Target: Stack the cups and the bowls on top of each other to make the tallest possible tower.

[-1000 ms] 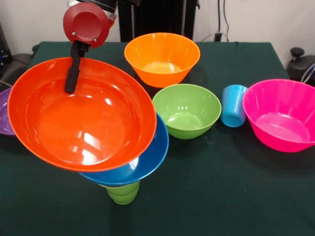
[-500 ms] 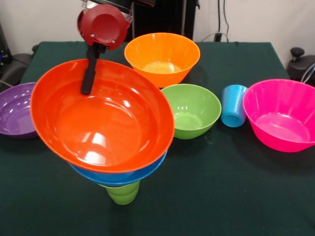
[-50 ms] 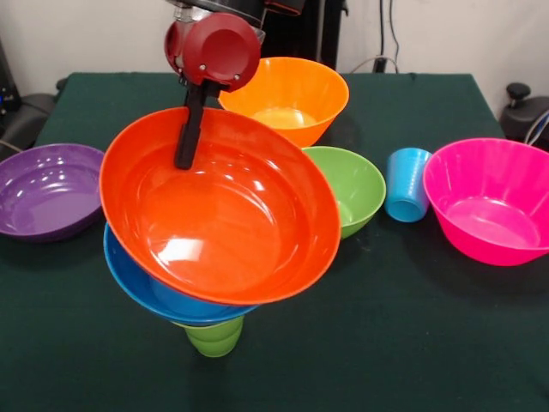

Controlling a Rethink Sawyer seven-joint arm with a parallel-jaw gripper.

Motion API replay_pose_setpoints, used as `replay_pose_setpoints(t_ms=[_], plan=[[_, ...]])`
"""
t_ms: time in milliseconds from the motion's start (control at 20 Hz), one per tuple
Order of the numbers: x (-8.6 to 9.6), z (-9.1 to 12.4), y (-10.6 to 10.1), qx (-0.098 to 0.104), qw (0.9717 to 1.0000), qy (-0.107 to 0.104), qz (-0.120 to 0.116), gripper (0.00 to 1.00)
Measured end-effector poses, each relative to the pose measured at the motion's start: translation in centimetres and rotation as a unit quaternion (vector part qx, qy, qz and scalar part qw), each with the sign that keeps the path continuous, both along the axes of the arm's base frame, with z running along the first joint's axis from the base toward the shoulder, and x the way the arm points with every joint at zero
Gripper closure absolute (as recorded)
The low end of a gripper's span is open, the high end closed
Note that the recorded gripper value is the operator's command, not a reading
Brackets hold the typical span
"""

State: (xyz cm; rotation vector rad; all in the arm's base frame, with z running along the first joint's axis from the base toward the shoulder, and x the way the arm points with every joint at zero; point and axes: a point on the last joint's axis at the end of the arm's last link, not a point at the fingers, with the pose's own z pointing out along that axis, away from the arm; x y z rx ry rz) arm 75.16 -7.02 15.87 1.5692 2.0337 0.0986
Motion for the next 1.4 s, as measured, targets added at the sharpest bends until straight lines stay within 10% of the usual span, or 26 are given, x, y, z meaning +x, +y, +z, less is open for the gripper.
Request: replay_pose_setpoints(t_ms=[1400], plan=[[-3.1,-3.1,-2.4,0.002,0.9998,-0.014,-0.012,1.00]])
